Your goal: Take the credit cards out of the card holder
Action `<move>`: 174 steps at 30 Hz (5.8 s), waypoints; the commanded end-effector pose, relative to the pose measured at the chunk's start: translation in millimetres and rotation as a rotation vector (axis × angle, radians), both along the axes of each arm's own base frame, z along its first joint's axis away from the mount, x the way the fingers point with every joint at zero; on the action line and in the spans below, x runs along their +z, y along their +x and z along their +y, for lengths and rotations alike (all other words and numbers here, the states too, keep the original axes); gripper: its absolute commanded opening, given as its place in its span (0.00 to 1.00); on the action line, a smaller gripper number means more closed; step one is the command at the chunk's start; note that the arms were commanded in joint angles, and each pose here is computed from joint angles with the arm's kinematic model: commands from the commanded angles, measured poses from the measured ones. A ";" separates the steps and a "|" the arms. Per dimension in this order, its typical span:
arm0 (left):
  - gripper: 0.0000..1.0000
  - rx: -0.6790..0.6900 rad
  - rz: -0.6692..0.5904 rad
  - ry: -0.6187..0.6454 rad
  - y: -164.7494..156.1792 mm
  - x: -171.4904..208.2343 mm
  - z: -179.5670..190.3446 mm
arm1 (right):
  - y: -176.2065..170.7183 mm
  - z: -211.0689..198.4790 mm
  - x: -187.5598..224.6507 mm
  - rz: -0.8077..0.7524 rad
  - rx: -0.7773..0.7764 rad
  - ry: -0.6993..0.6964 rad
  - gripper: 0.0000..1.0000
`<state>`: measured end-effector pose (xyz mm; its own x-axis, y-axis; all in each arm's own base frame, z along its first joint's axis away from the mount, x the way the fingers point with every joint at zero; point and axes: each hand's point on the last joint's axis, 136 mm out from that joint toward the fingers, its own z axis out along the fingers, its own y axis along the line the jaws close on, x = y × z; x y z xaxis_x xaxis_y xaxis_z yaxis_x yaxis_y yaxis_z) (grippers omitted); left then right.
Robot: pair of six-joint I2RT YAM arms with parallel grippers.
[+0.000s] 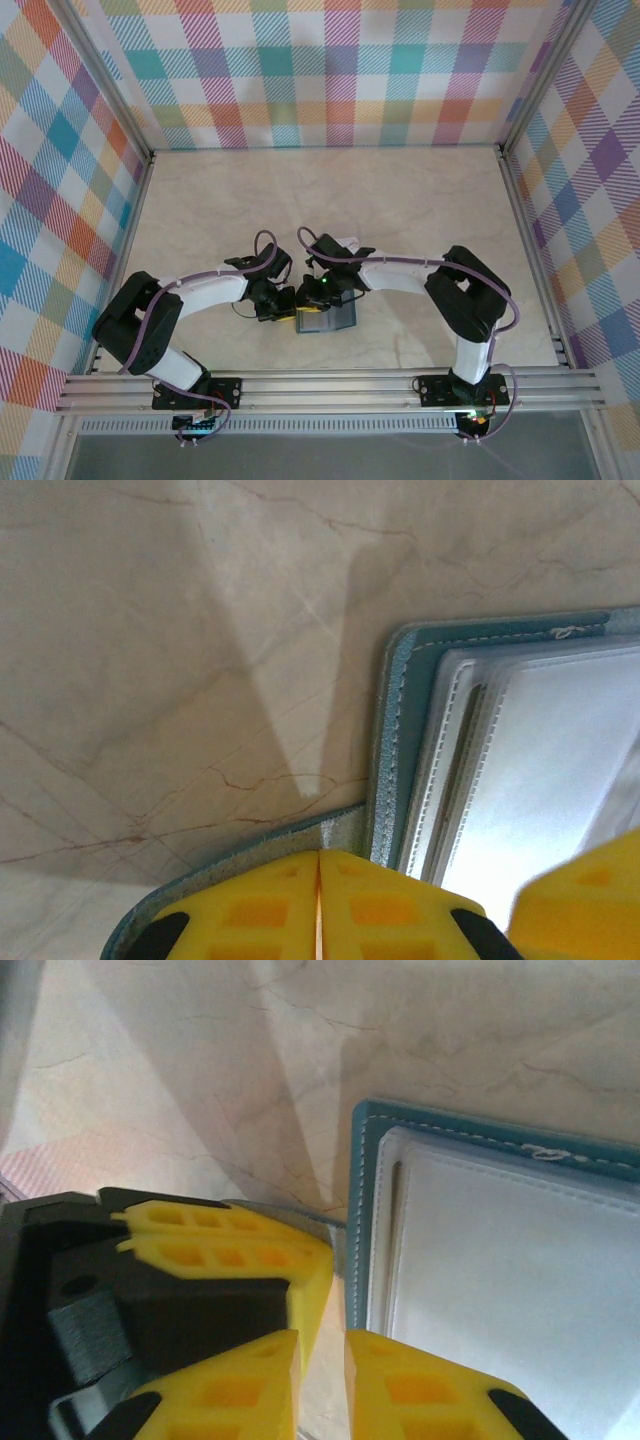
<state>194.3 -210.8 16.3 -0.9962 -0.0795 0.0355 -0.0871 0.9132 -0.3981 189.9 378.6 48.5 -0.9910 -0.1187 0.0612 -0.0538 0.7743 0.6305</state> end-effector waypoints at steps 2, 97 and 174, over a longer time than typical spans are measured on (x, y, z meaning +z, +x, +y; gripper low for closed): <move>0.09 0.005 0.051 0.046 -13.1 -10.9 12.7 | -4.3 -0.8 -10.5 0.038 -0.009 -0.047 0.24; 0.07 -0.026 0.050 0.019 3.2 5.3 -28.6 | 7.4 -45.7 -9.8 0.038 -0.046 -0.066 0.24; 0.06 -0.109 0.120 0.250 -11.9 -13.7 -9.3 | 7.9 -49.0 5.7 -0.012 -0.029 0.157 0.26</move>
<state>199.8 -251.1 24.4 -0.9959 0.0179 0.0887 -0.0103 0.9514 -0.3079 194.5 317.3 33.1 -0.9943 -0.0777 0.0725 -0.0094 0.7440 0.6681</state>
